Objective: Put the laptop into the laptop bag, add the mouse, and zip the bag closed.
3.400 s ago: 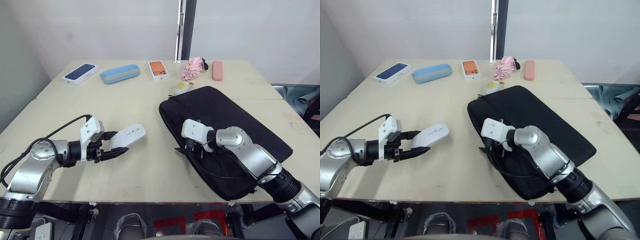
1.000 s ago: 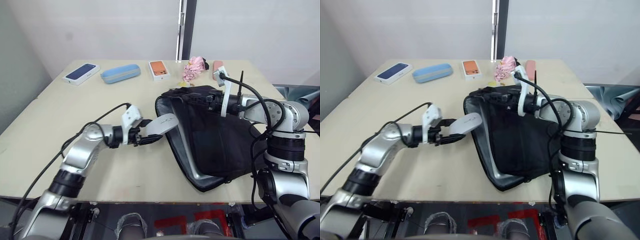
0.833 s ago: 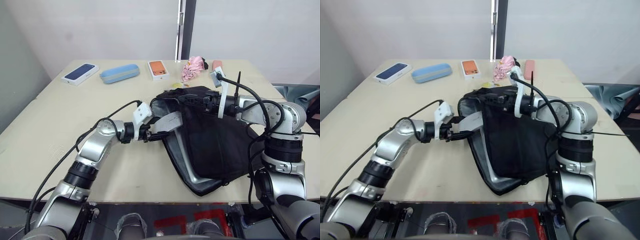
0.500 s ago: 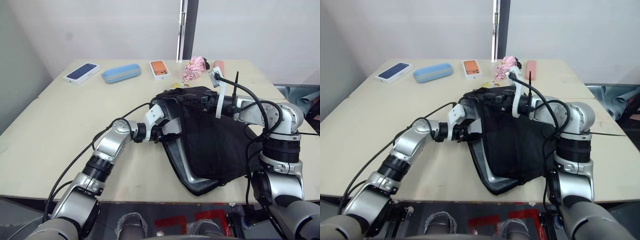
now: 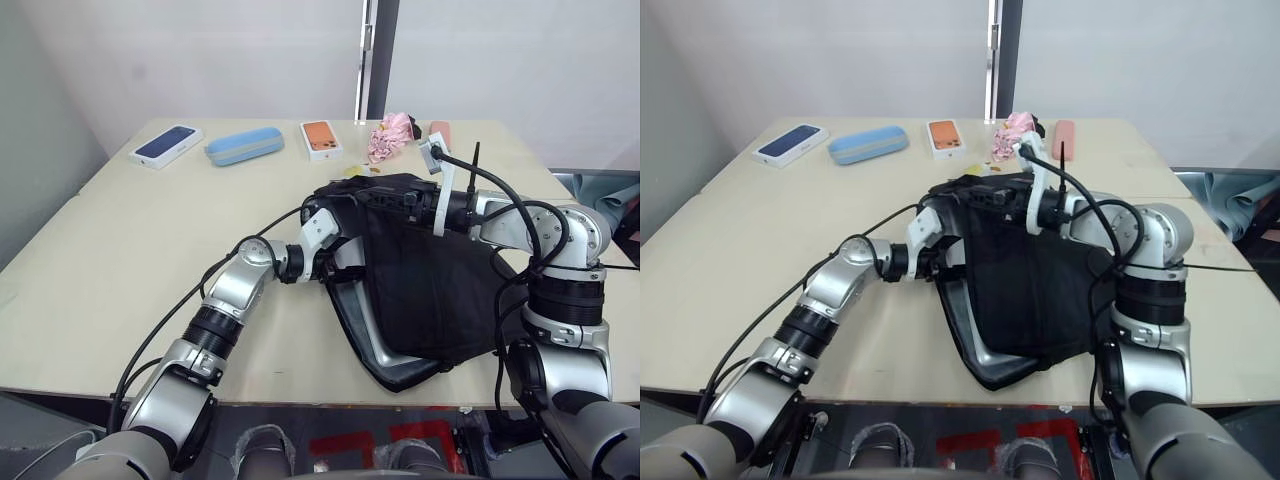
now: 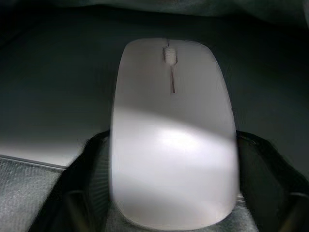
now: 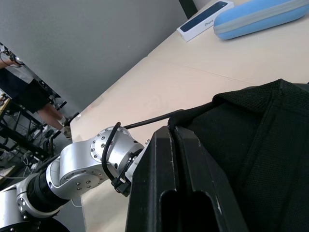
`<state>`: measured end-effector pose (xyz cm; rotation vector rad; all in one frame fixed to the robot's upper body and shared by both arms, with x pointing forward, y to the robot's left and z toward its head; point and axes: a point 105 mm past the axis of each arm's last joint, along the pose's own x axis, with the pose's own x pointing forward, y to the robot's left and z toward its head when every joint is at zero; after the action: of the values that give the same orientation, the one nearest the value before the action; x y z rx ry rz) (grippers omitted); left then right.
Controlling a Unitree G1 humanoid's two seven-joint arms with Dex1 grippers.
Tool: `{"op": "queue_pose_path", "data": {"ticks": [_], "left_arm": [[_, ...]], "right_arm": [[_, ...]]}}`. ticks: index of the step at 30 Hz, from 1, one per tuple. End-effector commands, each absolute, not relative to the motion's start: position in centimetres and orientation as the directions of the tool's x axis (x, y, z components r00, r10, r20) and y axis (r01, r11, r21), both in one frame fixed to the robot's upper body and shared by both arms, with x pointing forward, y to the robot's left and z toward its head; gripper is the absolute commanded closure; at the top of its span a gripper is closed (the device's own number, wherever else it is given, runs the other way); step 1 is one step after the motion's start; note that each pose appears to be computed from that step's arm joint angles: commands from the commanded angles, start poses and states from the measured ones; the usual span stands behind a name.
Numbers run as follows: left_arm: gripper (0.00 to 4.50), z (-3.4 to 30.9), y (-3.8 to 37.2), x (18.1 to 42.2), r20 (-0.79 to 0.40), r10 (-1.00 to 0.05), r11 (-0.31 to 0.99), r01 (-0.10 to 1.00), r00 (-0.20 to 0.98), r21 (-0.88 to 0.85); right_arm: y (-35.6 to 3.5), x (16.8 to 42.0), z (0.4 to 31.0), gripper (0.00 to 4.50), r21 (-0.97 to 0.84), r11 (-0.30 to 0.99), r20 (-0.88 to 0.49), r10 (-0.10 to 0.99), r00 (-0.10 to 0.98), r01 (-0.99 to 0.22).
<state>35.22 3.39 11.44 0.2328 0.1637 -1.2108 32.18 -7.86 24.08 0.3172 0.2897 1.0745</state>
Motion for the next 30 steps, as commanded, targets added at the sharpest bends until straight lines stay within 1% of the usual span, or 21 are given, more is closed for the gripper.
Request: {"op": "queue_pose_path", "data": {"ticks": [1,11,13,20,22,23,25,26,30], "left_arm": [[0.05,12.5,3.2,35.4,-0.218,-0.911,0.331,0.936,0.350,0.119],[0.05,12.4,4.0,35.3,-0.229,-0.910,0.327,0.938,0.346,0.115],[0.05,11.9,4.5,35.4,-0.259,-0.902,0.323,0.938,0.346,0.128],[0.05,12.1,4.8,35.3,-0.253,-0.906,0.320,0.940,0.340,0.117],[0.58,12.2,4.8,35.3,-0.250,-0.907,0.320,0.940,0.339,0.115],[0.77,12.2,4.8,35.2,-0.247,-0.910,0.316,0.942,0.334,0.112],[1.56,12.3,4.7,35.1,-0.243,-0.913,0.310,0.944,0.328,0.109],[1.79,12.3,4.7,35.1,-0.241,-0.913,0.310,0.944,0.329,0.111],[1.79,13.1,4.5,35.1,-0.210,-0.922,0.308,0.944,0.327,0.118]], "right_arm": [[-7.9,31.5,26.5,4.50,0.320,0.406,0.014,0.902,0.433,-0.856],[-7.8,31.5,26.5,4.50,0.322,0.406,0.015,0.901,0.434,-0.855],[-7.8,31.5,26.5,4.50,0.321,0.405,0.017,0.901,0.433,-0.856],[-7.9,31.5,26.4,4.50,0.323,0.408,0.012,0.901,0.434,-0.854],[-7.9,31.5,26.4,4.50,0.324,0.407,0.013,0.901,0.434,-0.854],[-7.9,31.5,26.4,4.50,0.325,0.406,0.013,0.901,0.433,-0.854],[-7.9,31.5,26.3,4.50,0.327,0.405,0.013,0.902,0.432,-0.854],[-7.9,31.5,26.3,4.50,0.327,0.405,0.012,0.902,0.432,-0.854],[-7.9,31.6,26.3,4.50,0.327,0.406,0.013,0.901,0.433,-0.854]]}}
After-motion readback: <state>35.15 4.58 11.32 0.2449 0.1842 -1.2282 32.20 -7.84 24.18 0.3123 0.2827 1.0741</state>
